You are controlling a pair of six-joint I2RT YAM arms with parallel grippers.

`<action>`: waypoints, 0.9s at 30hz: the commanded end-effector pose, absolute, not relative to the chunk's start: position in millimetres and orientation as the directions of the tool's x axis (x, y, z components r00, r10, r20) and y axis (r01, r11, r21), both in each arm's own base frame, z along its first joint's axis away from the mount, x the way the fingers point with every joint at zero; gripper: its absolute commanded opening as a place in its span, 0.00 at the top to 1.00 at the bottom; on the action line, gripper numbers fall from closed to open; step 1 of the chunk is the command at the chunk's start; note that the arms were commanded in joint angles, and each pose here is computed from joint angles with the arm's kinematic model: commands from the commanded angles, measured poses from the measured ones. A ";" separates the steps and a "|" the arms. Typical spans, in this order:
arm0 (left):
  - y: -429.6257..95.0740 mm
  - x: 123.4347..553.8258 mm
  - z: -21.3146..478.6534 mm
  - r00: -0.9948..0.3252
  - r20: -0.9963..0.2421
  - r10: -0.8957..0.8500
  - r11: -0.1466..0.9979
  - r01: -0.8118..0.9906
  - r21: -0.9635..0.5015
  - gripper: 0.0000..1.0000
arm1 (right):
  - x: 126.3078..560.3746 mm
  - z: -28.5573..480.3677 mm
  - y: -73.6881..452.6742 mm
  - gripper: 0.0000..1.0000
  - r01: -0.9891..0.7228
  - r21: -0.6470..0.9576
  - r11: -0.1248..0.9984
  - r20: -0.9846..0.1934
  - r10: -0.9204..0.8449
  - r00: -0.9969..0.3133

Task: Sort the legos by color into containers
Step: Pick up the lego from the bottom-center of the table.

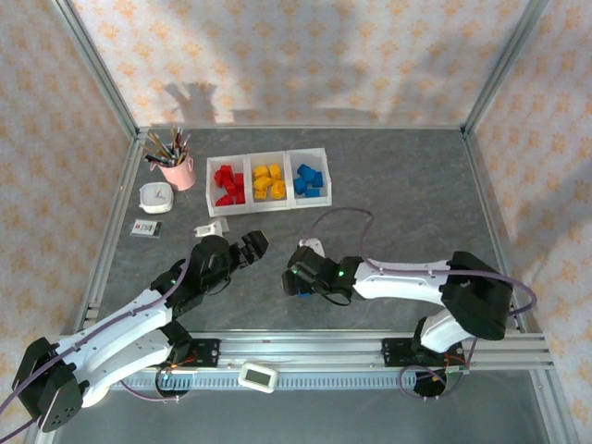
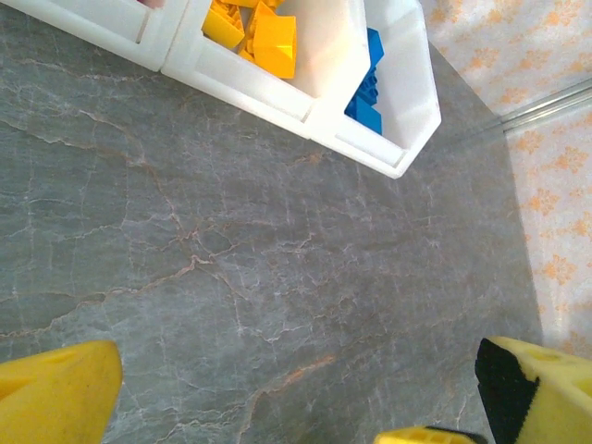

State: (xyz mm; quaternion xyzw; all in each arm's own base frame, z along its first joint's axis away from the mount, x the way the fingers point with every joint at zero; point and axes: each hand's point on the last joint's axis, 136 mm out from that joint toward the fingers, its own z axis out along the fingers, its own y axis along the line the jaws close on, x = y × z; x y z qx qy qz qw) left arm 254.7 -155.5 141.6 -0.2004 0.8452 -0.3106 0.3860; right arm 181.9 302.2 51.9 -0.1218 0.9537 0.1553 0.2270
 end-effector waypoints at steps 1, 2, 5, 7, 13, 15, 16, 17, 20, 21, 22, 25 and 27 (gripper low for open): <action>-148.6 251.2 132.1 -0.619 -0.529 -0.581 0.741 -0.131 -0.659 0.01 | 186.3 42.6 295.5 0.16 -0.236 0.199 0.951 -0.484 -0.114 -0.868; -148.5 251.1 132.0 -0.619 -0.531 -0.579 0.742 -0.131 -0.657 0.01 | 186.0 41.1 294.8 0.17 -0.233 0.192 0.953 -0.483 -0.115 -0.868; -148.6 250.3 129.7 -0.621 -0.526 -0.581 0.740 -0.134 -0.659 0.01 | 183.0 35.8 292.9 0.20 -0.228 0.183 0.956 -0.473 -0.118 -0.873; -149.6 250.3 129.0 -0.623 -0.522 -0.583 0.736 -0.132 -0.664 0.01 | 181.4 32.3 291.2 0.23 -0.221 0.179 0.959 -0.464 -0.116 -0.878; -151.2 251.0 127.0 -0.626 -0.517 -0.584 0.733 -0.132 -0.667 0.01 | 181.1 26.1 291.2 0.33 -0.213 0.171 0.962 -0.456 -0.114 -0.883; -152.1 251.0 127.0 -0.628 -0.516 -0.582 0.733 -0.131 -0.668 0.01 | 180.9 25.0 291.2 0.36 -0.213 0.168 0.962 -0.455 -0.116 -0.883; -152.6 251.2 127.0 -0.630 -0.516 -0.581 0.733 -0.130 -0.667 0.01 | 181.4 24.8 291.1 0.39 -0.213 0.166 0.963 -0.455 -0.117 -0.883; -152.8 251.1 126.6 -0.632 -0.516 -0.578 0.735 -0.129 -0.666 0.01 | 181.4 24.6 291.1 0.41 -0.212 0.166 0.963 -0.455 -0.116 -0.883; -152.9 252.0 126.5 -0.630 -0.518 -0.579 0.736 -0.130 -0.664 0.01 | 182.6 26.8 291.7 0.49 -0.214 0.170 0.962 -0.463 -0.113 -0.879; -152.9 252.1 126.3 -0.631 -0.519 -0.577 0.738 -0.129 -0.663 0.01 | 183.0 27.6 292.2 0.52 -0.216 0.171 0.961 -0.466 -0.114 -0.877; -153.1 252.0 126.5 -0.631 -0.519 -0.577 0.737 -0.128 -0.663 0.01 | 183.2 29.2 293.8 0.54 -0.220 0.175 0.960 -0.469 -0.115 -0.876; -153.5 252.4 127.9 -0.630 -0.520 -0.576 0.736 -0.125 -0.665 0.01 | 186.0 36.3 295.6 0.58 -0.223 0.180 0.958 -0.484 -0.112 -0.868; -153.4 253.0 131.0 -0.627 -0.527 -0.573 0.739 -0.119 -0.663 0.01 | 190.0 48.5 298.7 0.60 -0.234 0.181 0.955 -0.507 -0.113 -0.854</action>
